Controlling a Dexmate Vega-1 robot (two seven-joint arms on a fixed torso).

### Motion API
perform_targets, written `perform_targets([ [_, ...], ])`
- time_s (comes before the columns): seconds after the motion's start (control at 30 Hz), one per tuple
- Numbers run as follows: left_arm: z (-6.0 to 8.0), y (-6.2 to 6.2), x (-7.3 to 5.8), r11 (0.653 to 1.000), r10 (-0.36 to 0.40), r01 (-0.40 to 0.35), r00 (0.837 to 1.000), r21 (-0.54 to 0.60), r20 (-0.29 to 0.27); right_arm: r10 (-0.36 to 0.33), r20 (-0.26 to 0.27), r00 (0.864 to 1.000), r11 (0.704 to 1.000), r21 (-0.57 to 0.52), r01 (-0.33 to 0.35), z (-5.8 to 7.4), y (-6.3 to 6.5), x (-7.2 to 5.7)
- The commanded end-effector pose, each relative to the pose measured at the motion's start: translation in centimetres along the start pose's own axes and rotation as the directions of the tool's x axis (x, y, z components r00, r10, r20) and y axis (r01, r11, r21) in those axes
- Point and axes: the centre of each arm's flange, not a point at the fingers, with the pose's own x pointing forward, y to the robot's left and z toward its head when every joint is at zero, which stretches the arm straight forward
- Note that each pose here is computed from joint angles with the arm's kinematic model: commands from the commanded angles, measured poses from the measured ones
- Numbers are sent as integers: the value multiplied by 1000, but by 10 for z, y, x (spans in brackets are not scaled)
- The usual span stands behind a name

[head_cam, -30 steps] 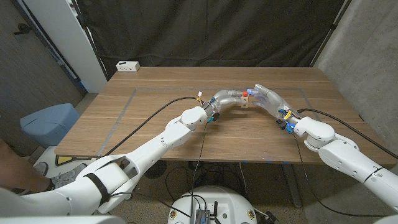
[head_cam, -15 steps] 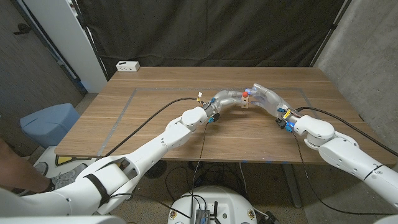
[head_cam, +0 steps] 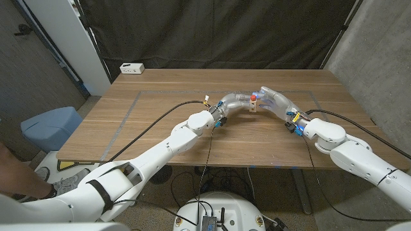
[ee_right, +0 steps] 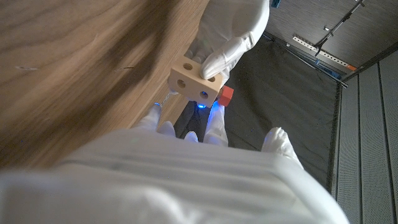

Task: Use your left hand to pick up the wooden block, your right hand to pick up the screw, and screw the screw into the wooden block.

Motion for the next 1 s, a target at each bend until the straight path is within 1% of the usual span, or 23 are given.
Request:
perform_targets([
  [0.03,-1,-1,0,1000,-1,1,1000,-1,-1,-1,-9,1000,1000,-11,1,3,0,0],
  [0.53,0,0,0,1000,-5,5,1000,1,5,-15,-6,1000,1000,-14,15,4,0,-3],
  [1.0,0,-1,-2,1000,-5,5,1000,0,7,-27,-24,999,1000,-7,27,1,2,-9],
])
